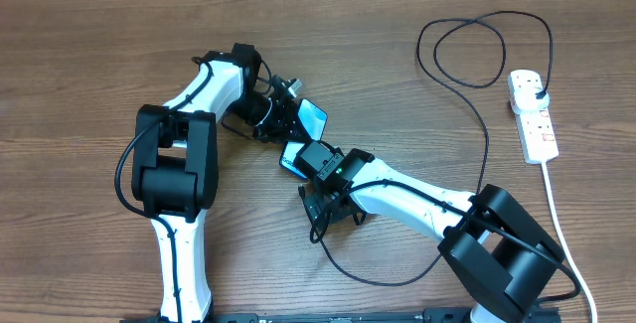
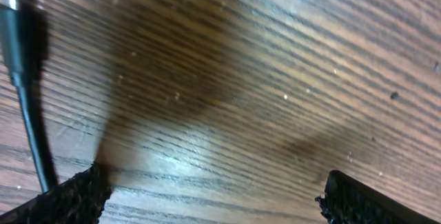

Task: Plug charger to phone and switch on socket
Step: 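Lower the right gripper over the black USB-C cable plug, then close the right gripper on the USB-C plug and lift it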

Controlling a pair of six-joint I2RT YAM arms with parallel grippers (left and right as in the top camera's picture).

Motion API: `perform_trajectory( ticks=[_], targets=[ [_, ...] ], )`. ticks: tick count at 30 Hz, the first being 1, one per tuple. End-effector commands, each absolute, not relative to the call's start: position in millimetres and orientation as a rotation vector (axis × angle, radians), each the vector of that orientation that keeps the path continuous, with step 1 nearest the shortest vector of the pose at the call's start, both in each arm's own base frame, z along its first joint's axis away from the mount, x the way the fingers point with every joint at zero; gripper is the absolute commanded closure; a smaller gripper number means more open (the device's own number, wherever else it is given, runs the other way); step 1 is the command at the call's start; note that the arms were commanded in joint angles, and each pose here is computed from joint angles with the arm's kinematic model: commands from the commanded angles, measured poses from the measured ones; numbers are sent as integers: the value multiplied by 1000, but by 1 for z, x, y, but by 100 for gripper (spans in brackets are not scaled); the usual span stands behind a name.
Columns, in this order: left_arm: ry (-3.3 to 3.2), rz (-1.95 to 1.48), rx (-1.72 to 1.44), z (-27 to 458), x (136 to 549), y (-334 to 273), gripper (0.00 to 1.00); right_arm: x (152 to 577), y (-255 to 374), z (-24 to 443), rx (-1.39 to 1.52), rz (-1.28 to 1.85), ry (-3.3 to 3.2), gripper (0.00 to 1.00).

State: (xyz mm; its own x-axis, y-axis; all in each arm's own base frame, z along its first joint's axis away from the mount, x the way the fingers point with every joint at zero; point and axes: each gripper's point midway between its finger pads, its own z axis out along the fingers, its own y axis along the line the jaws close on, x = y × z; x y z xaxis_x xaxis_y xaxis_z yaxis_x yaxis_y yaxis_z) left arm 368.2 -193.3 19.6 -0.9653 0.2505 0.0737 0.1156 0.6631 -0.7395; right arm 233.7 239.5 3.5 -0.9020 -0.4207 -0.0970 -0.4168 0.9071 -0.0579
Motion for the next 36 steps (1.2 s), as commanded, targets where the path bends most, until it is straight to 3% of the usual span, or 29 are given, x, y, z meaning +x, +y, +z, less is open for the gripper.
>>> perform_trajectory(
  ticks=[1, 7, 10, 15, 22, 26, 36],
  targets=[
    [-2700, 984, -235, -14, 351, -176, 96, 237, 238, 1, -713, -67, 2937, 0],
    [-2703, 985, -237, -14, 352, -176, 96, 242, 245, 2, -800, -41, 2885, 0],
    [-2710, 984, -217, -15, 354, -176, 96, 246, 254, 11, -827, 1, 2874, 9],
    [-2720, 985, -183, -15, 358, -175, 96, 244, 285, 36, -839, 202, 2888, 12],
    [-2684, 1346, 42, 10, 397, -157, 96, 252, 308, 47, -559, 358, 2923, 39],
    [-2679, 1476, 137, 20, 414, -132, 96, 255, 310, 48, -516, 374, 2918, 44],
    [-2725, 1352, 213, 0, 407, -106, 96, 260, 317, 54, -584, 330, 2946, 61]
  ],
)
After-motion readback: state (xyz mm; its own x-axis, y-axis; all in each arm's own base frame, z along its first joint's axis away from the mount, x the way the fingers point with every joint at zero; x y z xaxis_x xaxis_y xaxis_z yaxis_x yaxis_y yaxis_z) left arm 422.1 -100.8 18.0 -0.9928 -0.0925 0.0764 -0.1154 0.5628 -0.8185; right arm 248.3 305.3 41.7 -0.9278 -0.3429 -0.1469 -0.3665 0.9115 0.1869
